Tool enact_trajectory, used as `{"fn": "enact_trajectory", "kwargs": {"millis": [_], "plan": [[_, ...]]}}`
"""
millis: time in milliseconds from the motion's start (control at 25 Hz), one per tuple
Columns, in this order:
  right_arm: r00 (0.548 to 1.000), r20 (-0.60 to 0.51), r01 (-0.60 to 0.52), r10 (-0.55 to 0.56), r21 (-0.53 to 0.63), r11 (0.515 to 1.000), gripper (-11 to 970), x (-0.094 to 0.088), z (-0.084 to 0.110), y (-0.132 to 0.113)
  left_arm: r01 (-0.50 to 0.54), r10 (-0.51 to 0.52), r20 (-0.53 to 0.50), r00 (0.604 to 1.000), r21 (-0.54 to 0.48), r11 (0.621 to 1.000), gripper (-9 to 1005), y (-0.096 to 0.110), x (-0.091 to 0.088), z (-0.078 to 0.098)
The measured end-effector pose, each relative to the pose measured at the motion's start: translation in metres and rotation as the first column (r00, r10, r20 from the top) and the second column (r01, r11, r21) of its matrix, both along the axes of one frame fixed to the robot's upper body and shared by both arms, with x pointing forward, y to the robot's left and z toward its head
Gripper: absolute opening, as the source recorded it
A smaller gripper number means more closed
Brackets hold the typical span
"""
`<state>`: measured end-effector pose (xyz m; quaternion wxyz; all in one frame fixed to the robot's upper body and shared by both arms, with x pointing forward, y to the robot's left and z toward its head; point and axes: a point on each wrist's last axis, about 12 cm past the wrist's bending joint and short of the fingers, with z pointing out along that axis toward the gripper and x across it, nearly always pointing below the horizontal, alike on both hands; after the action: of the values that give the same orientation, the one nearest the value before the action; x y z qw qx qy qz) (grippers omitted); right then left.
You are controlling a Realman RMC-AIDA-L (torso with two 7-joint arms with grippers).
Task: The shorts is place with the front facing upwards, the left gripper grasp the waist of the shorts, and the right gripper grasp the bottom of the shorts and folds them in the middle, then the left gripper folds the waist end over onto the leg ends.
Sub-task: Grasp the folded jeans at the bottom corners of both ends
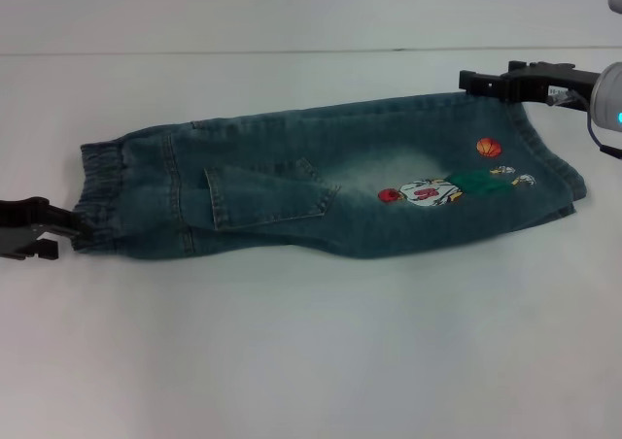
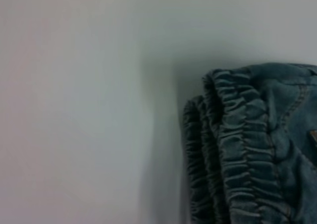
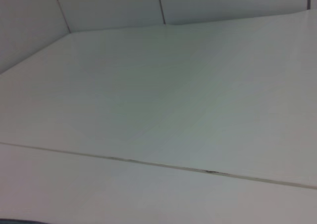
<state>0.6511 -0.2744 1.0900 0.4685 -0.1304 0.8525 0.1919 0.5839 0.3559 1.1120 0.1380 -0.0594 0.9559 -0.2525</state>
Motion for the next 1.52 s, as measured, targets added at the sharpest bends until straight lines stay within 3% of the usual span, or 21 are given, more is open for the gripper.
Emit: {"fn": "enact_trajectory", "kwargs": {"millis": [600,1120,1360,1520], "plan": [[1.000,-0.004,-0.007,0.007,0.004,1.000,904,-0.001,-0.001,0.001,0.021,-0.021,0.022,1.000,-0.010,1.000,551,-0.011,0.005,-0.006],[0.999,-0.013,-0.030,0.031,0.020,0.999,904,-0.004,-0.003,0.006,0.047,-0.046,0.074,0.996,-0.005,0.999,435,-0.019,0.011,-0.009],[0.985,-0.018,-0.168,0.170,0.086,0.982,905,-0.019,0.005,0.002,0.060,-0.060,0.094,0.994,0.003,0.998,381,-0.020,0.011,-0.011],[0.950,-0.019,-0.305,0.311,0.141,0.942,905,-0.037,0.018,-0.012,0.076,-0.076,0.108,0.991,0.003,0.997,195,-0.021,0.011,-0.012]]}}
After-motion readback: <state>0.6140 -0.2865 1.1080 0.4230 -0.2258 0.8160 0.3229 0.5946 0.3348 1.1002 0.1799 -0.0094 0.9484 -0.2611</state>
